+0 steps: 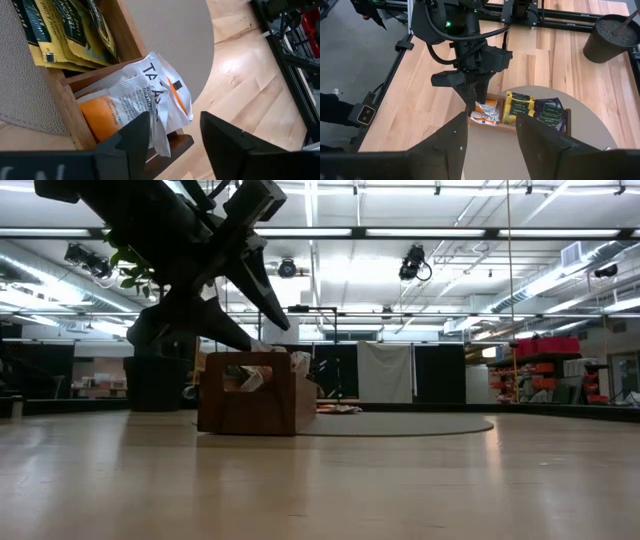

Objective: Pick & Place Tea
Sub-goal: Put the white tea bag into the bottom section of the wooden organizer

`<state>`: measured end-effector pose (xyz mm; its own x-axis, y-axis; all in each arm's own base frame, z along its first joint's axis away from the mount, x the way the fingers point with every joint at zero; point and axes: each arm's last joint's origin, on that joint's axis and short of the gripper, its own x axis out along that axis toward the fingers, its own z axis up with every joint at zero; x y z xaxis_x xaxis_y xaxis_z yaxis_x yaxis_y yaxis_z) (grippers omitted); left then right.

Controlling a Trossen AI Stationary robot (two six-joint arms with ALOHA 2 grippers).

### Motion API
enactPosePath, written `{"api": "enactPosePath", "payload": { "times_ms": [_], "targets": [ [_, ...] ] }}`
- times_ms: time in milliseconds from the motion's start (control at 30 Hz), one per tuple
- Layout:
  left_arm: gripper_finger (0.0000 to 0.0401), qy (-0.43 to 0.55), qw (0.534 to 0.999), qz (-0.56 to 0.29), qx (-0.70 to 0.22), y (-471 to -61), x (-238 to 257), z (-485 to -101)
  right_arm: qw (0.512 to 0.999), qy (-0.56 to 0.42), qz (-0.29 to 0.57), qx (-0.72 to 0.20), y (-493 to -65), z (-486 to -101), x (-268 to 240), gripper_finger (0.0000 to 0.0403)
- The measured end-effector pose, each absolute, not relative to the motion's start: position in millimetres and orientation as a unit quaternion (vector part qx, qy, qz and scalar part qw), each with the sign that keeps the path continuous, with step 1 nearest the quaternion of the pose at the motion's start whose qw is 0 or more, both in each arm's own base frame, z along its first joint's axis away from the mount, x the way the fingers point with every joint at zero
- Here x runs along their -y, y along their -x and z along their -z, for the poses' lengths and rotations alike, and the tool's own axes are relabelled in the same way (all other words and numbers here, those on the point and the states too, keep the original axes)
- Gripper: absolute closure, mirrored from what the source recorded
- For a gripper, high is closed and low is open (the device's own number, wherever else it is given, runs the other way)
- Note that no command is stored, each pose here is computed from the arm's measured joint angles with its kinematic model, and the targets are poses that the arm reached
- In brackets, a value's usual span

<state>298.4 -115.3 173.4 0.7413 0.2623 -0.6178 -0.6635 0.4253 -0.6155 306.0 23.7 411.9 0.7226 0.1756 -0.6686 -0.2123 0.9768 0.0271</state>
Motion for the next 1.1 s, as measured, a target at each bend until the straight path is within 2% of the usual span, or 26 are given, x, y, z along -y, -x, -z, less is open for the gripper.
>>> {"api": "enactPosePath", "payload": {
  "times_ms": [167,333,633,800,967,1100],
  "targets": [
    [0.0198,0.467,0.815,-0.273,-0.207,-300.7,116.3,-176.3,0.927,0.028,-0.106,-0.358,-305.8,-411.7,-23.7,0.0229],
    [0.019,0.482,0.822,-0.244,-0.179,-303.0,117.7,-188.7,0.926,0.027,-0.102,-0.363,-305.4,-411.1,-20.9,0.0229],
    [0.019,0.458,0.854,-0.213,-0.123,-301.3,108.2,-239.2,0.924,0.015,-0.074,-0.374,-310.4,-405.8,-3.2,0.0229],
    [0.019,0.438,0.86,-0.227,-0.13,-293.3,95.7,-256.6,0.924,0.01,-0.065,-0.378,-314.3,-402.7,2.5,0.0229],
    [0.0199,0.404,0.858,-0.259,-0.183,-274.7,83.0,-264.5,0.922,-0.004,-0.042,-0.386,-317.7,-398.7,11.1,0.0229],
    [0.0208,0.398,0.866,-0.245,-0.177,-259.2,77.8,-283.4,0.92,-0.022,-0.016,-0.39,-320.2,-395.4,23.1,0.0229]
  ]
}}
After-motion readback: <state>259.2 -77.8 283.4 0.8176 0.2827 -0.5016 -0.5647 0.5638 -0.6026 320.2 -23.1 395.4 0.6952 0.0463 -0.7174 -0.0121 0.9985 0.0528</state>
